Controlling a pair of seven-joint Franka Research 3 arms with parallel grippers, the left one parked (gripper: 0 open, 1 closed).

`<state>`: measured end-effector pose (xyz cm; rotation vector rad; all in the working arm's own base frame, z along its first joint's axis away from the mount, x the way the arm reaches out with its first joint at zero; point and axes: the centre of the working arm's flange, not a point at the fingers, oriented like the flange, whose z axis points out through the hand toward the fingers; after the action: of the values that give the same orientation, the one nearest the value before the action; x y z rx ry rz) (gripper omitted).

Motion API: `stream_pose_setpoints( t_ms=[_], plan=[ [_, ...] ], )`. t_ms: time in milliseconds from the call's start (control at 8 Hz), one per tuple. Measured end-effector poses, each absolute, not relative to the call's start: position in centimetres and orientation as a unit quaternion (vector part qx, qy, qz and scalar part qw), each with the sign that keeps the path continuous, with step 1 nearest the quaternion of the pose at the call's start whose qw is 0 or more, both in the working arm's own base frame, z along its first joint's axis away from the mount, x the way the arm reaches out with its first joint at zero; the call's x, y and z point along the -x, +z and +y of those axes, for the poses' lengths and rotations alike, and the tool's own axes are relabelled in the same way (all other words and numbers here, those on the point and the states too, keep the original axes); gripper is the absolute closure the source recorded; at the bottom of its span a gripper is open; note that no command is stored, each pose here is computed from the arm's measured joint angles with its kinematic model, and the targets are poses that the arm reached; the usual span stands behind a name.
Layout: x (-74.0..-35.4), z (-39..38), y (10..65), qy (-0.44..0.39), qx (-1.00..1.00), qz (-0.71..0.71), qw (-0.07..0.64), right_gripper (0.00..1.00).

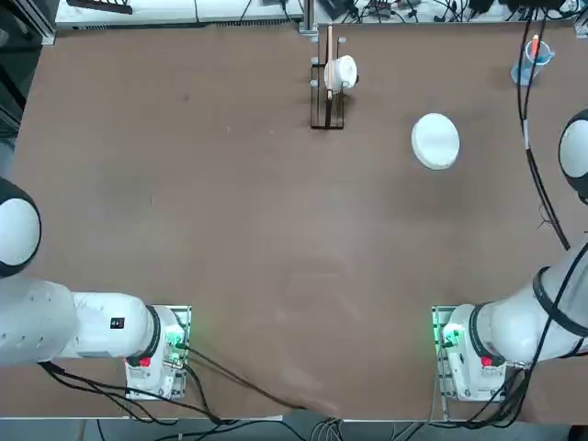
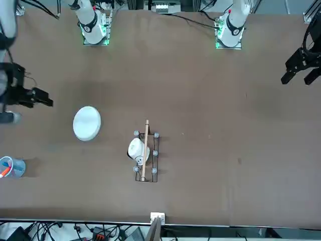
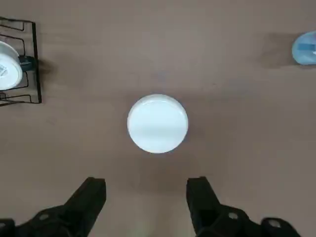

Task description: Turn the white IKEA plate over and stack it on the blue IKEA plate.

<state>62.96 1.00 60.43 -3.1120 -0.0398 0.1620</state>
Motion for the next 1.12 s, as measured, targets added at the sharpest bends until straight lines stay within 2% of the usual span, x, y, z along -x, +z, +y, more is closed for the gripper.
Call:
stream_pose_setpoints(
  t_ms=[1125],
  plan=[
    [-62.66,0.24,61.61,0.049,0.999,-0.006,0.009,0.0]
  ],
)
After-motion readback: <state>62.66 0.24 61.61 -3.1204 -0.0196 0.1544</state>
